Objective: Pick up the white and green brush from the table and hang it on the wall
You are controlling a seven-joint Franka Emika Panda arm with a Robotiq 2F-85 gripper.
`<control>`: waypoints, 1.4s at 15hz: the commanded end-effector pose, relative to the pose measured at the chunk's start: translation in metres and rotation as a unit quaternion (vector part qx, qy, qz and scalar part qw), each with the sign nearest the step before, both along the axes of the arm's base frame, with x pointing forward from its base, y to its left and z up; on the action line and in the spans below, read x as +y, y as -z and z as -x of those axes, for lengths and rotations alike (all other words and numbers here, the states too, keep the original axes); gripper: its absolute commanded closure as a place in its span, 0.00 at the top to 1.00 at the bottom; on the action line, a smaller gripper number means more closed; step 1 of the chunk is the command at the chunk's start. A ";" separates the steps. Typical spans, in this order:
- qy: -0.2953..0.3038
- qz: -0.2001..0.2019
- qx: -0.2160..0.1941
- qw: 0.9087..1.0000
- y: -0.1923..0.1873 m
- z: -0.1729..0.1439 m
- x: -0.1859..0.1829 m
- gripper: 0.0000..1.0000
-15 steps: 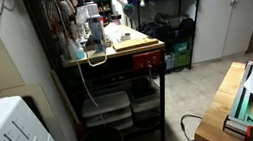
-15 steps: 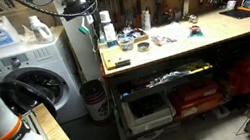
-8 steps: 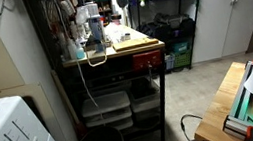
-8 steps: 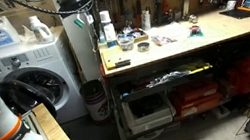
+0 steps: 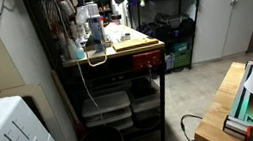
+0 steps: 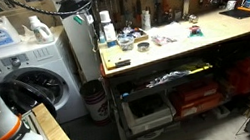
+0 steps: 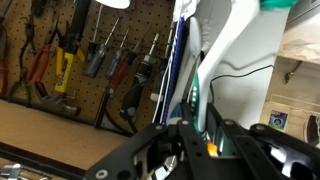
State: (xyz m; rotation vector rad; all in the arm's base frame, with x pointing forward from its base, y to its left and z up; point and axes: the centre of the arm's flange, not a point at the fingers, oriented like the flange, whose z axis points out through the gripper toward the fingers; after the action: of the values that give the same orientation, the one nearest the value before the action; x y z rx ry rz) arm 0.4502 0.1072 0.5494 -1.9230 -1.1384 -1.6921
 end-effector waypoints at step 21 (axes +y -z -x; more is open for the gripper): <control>0.034 -0.075 -0.018 0.996 -0.002 -0.001 0.013 0.05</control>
State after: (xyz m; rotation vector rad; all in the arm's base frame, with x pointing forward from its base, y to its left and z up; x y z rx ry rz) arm 0.4424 0.1091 0.5459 -1.8680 -0.9456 -1.7949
